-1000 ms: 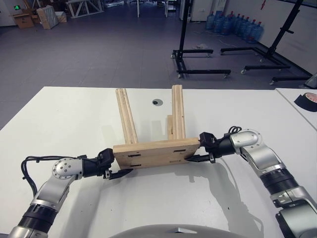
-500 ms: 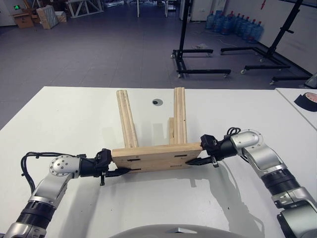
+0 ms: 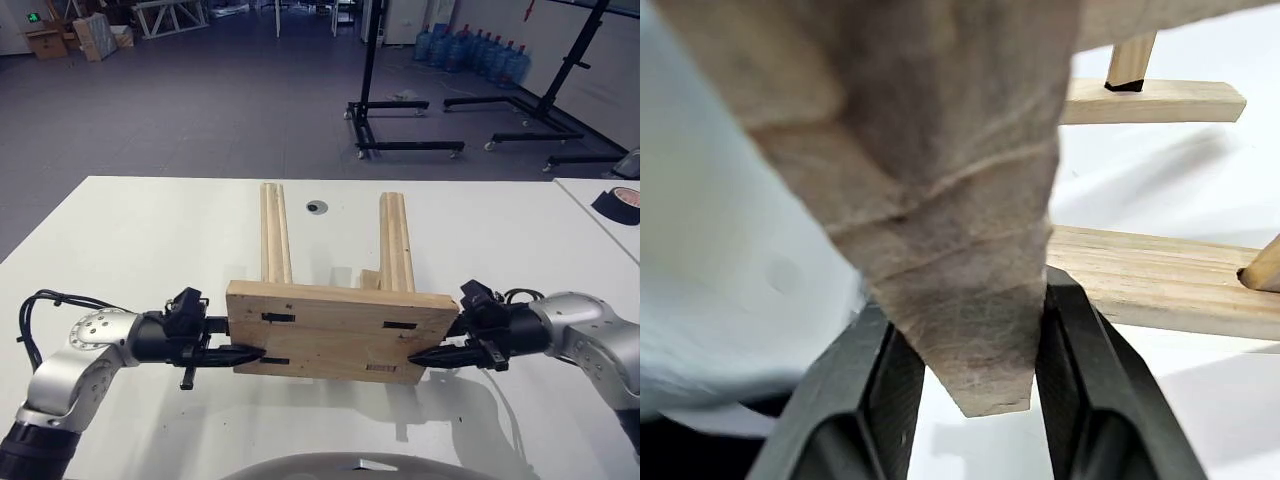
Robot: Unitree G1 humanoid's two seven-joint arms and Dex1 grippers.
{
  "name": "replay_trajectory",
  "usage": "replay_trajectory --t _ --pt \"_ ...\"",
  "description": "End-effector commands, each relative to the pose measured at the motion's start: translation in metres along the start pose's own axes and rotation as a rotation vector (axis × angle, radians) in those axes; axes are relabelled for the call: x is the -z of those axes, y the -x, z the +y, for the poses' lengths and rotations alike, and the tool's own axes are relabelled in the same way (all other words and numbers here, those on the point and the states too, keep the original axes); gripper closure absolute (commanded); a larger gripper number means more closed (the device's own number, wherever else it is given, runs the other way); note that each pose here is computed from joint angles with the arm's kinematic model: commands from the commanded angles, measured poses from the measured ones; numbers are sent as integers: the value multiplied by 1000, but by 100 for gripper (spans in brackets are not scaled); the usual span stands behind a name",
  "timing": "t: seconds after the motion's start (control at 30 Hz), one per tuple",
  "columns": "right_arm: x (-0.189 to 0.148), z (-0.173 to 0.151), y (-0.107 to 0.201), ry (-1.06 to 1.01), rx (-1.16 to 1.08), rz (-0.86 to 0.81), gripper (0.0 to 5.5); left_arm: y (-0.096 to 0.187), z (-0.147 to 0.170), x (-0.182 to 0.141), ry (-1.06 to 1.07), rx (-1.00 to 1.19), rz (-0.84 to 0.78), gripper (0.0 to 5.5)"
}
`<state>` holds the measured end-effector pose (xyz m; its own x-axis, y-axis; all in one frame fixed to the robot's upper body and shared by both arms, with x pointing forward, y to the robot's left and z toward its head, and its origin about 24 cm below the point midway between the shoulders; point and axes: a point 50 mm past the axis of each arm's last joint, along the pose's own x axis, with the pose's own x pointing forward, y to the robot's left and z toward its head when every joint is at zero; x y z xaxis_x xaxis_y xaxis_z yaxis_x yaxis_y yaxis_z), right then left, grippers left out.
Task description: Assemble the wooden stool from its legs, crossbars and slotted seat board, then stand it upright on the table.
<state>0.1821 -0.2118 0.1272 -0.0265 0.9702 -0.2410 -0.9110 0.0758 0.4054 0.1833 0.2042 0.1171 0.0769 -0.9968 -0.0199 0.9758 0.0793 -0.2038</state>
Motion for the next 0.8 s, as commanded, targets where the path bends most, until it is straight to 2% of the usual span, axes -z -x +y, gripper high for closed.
replay_trajectory --t 0.03,0.1,0.2,0.3,0.43,0.6,0.8 --pt "-18 49 -23 -123 -235 -160 413 -31 -45 -23 92 17 -240 398" --pt "-23 61 -21 -182 -260 -191 413 -36 -60 -25 149 28 -266 398" --pt "-32 76 -18 -318 -301 -259 413 -41 -66 -32 211 -56 -369 398" --pt "-43 75 -13 -379 -240 -350 413 -44 -74 -44 266 -131 -497 398" --pt "-35 83 -19 -433 -222 -415 413 -50 -77 -60 357 -235 -673 398" --pt "-27 89 -41 -491 -219 -544 413 -60 -73 -69 464 -274 -730 401" --pt "-28 79 -66 -647 25 -827 405 -60 -55 -74 509 -406 -741 402"
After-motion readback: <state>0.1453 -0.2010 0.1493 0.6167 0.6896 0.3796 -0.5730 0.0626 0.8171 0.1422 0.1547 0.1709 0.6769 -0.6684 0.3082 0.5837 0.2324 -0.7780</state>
